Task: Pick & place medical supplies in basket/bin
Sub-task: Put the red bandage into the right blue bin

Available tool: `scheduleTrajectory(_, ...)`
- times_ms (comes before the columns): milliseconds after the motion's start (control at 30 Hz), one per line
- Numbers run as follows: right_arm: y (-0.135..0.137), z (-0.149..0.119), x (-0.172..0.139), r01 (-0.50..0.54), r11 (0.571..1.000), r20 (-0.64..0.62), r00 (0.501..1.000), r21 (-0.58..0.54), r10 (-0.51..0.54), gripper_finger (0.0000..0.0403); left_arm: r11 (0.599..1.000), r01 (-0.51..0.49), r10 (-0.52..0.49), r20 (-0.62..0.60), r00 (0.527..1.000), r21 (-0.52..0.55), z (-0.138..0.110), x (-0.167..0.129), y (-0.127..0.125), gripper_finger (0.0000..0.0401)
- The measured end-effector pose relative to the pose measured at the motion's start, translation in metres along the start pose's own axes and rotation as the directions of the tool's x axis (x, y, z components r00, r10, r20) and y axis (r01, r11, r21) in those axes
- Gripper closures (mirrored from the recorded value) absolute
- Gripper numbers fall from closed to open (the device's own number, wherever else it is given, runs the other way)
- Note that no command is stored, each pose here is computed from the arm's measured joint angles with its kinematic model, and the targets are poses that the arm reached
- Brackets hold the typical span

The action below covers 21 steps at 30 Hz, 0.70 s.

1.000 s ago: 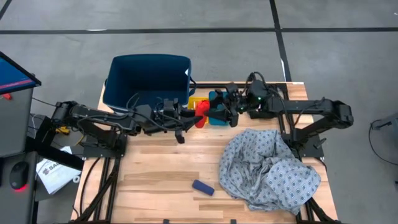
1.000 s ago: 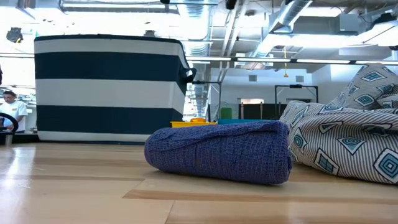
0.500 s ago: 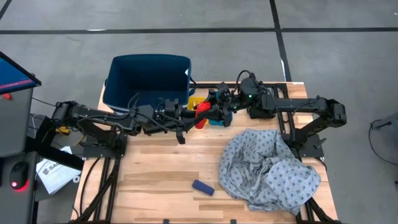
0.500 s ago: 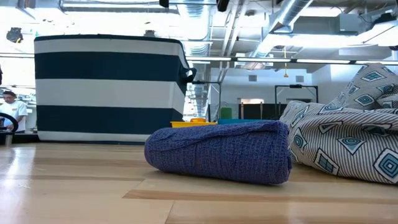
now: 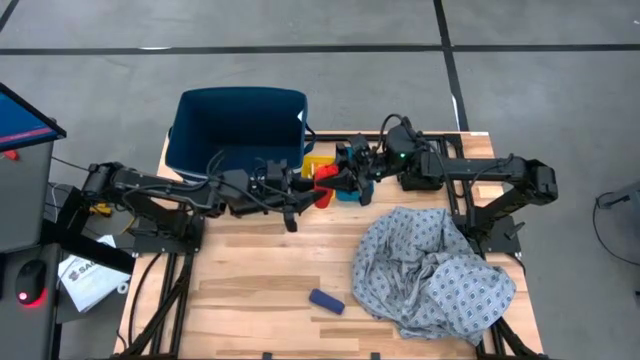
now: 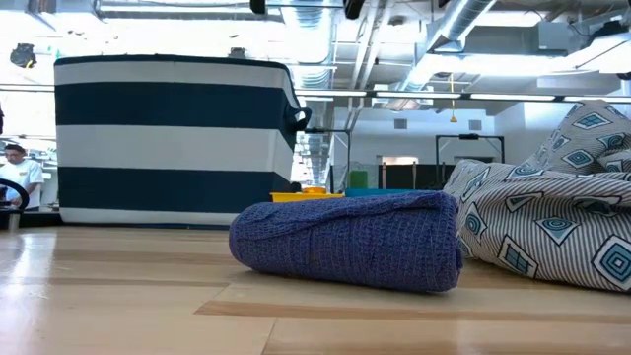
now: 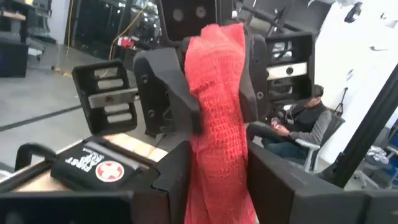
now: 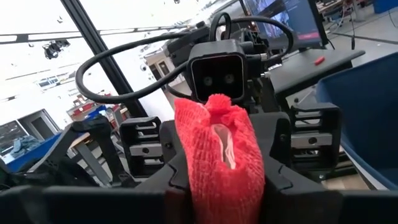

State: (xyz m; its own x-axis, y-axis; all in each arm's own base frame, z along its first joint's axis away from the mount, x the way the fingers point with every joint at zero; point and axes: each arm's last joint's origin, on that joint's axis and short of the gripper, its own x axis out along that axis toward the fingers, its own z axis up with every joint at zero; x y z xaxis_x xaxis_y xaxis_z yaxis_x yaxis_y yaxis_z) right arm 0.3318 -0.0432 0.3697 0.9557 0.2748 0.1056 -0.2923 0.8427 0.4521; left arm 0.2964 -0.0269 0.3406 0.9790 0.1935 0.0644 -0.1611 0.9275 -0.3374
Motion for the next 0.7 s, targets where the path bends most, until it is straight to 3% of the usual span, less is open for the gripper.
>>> scheduleTrajectory(300,-0.004,0.000,-0.001,0.013,1.000,-0.007,1.000,0.012,-0.012,0.0315,0.998,-0.028,0.040,-0.217,0.975,0.060,-0.024,-0.006,-0.002,0.0225)
scheduleTrajectory(467,-0.005,0.005,-0.005,0.023,1.000,0.000,1.000,0.015,-0.023,0.0315,0.991,-0.044,0.092,-0.393,0.915,0.129,-0.045,-0.013,-0.001,0.0215)
scheduleTrajectory(600,-0.013,0.000,-0.011,0.098,0.995,-0.088,0.992,0.036,-0.095,0.0315,0.983,-0.061,0.147,-0.544,0.826,0.173,-0.064,-0.025,-0.001,0.0215)
scheduleTrajectory(700,-0.019,-0.008,-0.020,0.186,0.982,-0.202,0.964,0.043,-0.173,0.0315,0.985,-0.048,0.136,-0.590,0.796,0.163,-0.069,-0.034,-0.010,0.0218)
